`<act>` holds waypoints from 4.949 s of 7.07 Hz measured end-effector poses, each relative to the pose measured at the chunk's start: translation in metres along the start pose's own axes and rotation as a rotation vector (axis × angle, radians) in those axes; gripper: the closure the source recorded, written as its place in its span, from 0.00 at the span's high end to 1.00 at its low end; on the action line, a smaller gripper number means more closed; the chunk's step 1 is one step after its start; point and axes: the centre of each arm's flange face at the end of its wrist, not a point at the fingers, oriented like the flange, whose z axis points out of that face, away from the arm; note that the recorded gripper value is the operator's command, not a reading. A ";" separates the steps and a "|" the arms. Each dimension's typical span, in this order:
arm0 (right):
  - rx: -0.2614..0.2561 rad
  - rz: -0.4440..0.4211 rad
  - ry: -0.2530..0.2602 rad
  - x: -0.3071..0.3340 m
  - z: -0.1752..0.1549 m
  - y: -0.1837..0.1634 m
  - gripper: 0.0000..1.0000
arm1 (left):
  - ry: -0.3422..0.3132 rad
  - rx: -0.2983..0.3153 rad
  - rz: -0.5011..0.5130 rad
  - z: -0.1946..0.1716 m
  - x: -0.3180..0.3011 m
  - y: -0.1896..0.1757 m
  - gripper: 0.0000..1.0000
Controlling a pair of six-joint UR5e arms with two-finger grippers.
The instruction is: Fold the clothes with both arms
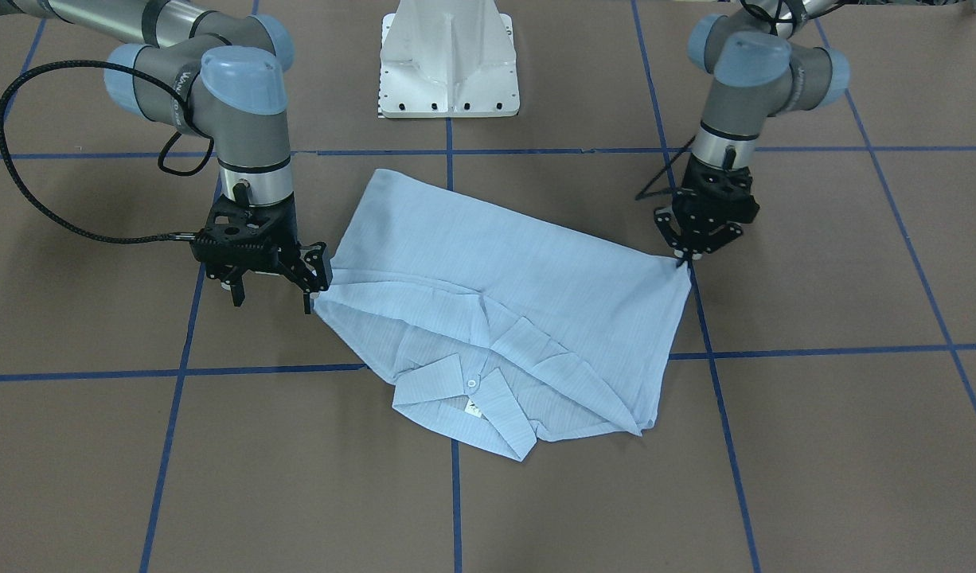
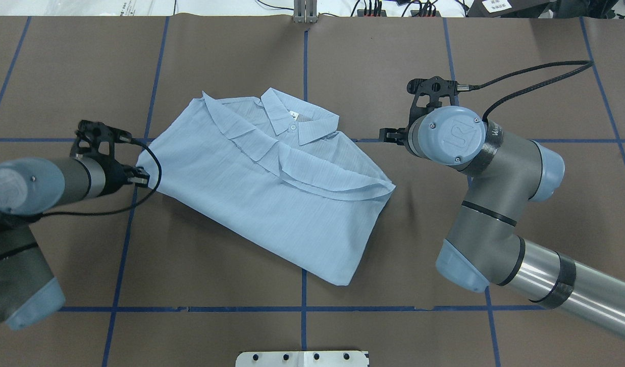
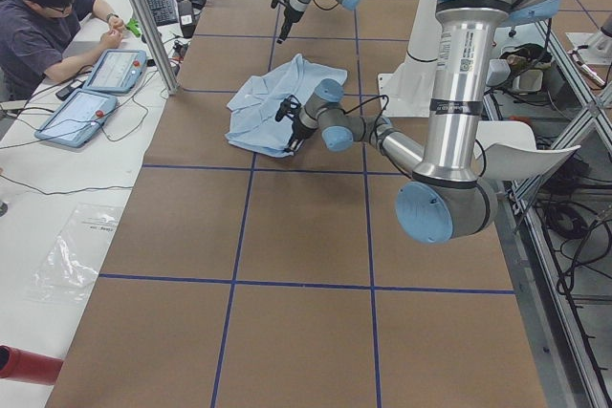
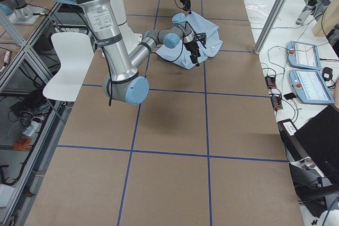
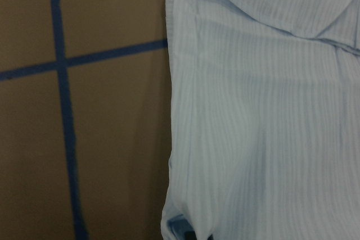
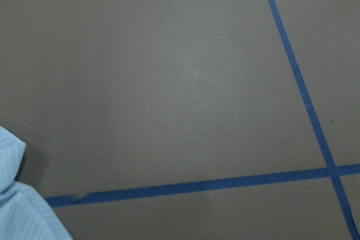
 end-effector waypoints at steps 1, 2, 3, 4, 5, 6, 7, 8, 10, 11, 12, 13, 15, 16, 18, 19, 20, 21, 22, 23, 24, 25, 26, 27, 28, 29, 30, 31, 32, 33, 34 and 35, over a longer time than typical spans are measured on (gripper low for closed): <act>0.000 -0.001 -0.008 -0.004 -0.003 0.001 1.00 | -0.069 0.031 0.031 0.031 -0.026 -0.051 0.00; 0.003 -0.001 -0.027 -0.009 -0.007 0.002 1.00 | -0.127 0.047 0.040 0.065 -0.041 -0.108 0.00; 0.009 -0.002 -0.063 -0.014 -0.010 0.006 1.00 | -0.164 0.063 0.050 0.089 -0.051 -0.159 0.00; 0.014 -0.004 -0.100 -0.020 -0.012 0.010 1.00 | -0.175 0.080 0.060 0.107 -0.050 -0.201 0.15; 0.016 -0.006 -0.117 -0.024 -0.014 0.012 1.00 | -0.161 0.093 0.064 0.117 -0.041 -0.230 0.99; 0.015 -0.006 -0.126 -0.027 -0.015 0.013 1.00 | -0.120 0.106 0.069 0.120 -0.040 -0.237 1.00; 0.016 0.007 -0.135 -0.037 -0.016 0.012 0.99 | -0.042 0.126 0.080 0.121 -0.052 -0.220 1.00; 0.012 0.059 -0.138 -0.061 -0.012 0.006 0.97 | 0.031 0.141 0.091 0.120 -0.065 -0.202 1.00; -0.005 0.231 -0.101 -0.149 0.016 -0.012 0.89 | 0.095 0.162 0.096 0.113 -0.079 -0.176 1.00; 0.003 0.301 -0.077 -0.188 0.027 -0.014 0.83 | 0.104 0.169 0.090 0.109 -0.082 -0.171 1.00; 0.017 0.358 -0.062 -0.213 0.032 -0.007 0.74 | 0.110 0.170 0.079 0.108 -0.083 -0.167 1.00; 0.030 0.393 -0.054 -0.225 0.036 0.003 0.70 | 0.112 0.168 0.070 0.108 -0.083 -0.164 1.00; 0.061 0.416 -0.059 -0.238 0.054 0.016 0.70 | 0.115 0.165 0.065 0.108 -0.082 -0.161 1.00; 0.072 0.421 -0.070 -0.240 0.066 0.019 0.70 | 0.115 0.164 0.065 0.109 -0.082 -0.160 1.00; 0.074 0.422 -0.074 -0.241 0.076 0.026 0.70 | 0.114 0.163 0.064 0.109 -0.083 -0.159 1.00; 0.073 0.422 -0.072 -0.241 0.077 0.029 0.31 | 0.114 0.163 0.064 0.109 -0.083 -0.159 1.00; 0.072 0.423 -0.070 -0.242 0.078 0.030 0.00 | 0.114 0.163 0.064 0.109 -0.083 -0.159 1.00; 0.071 0.421 -0.070 -0.242 0.077 0.030 0.00 | 0.114 0.163 0.064 0.109 -0.083 -0.159 1.00; 0.071 0.413 -0.074 -0.244 0.074 0.029 0.00 | 0.114 0.164 0.064 0.109 -0.083 -0.159 1.00; 0.071 0.407 -0.081 -0.247 0.067 0.027 0.00 | 0.115 0.164 0.064 0.109 -0.083 -0.159 1.00; 0.068 0.402 -0.081 -0.248 0.054 0.025 0.00 | 0.116 0.165 0.064 0.108 -0.082 -0.159 1.00; 0.066 0.400 -0.078 -0.240 0.041 0.024 0.00 | 0.116 0.165 0.059 0.108 -0.083 -0.159 1.00; 0.065 0.400 -0.081 -0.213 0.031 0.029 0.00 | 0.117 0.165 0.052 0.108 -0.082 -0.159 1.00; 0.064 0.400 -0.090 -0.169 0.024 0.040 0.00 | 0.118 0.163 0.050 0.108 -0.082 -0.159 1.00; 0.061 0.394 -0.095 -0.127 0.018 0.053 0.00 | 0.118 0.162 0.048 0.109 -0.082 -0.158 1.00; 0.057 0.381 -0.092 -0.093 0.014 0.065 0.00 | 0.119 0.162 0.048 0.109 -0.082 -0.158 1.00; 0.055 0.370 -0.080 -0.071 0.016 0.073 0.99 | 0.120 0.162 0.048 0.108 -0.081 -0.158 1.00; 0.054 0.360 -0.069 -0.059 0.020 0.078 1.00 | 0.120 0.163 0.048 0.108 -0.081 -0.158 1.00; 0.054 0.328 -0.064 -0.054 0.020 0.079 1.00 | 0.121 0.163 0.048 0.108 -0.081 -0.158 1.00; 0.056 0.264 -0.070 -0.053 0.013 0.075 1.00 | 0.121 0.163 0.048 0.108 -0.081 -0.158 1.00; 0.042 0.190 -0.070 -0.050 0.002 0.061 1.00 | 0.121 0.163 0.048 0.108 -0.081 -0.158 1.00; 0.000 0.129 -0.066 -0.048 -0.012 0.043 1.00 | 0.120 0.163 0.049 0.108 -0.081 -0.158 1.00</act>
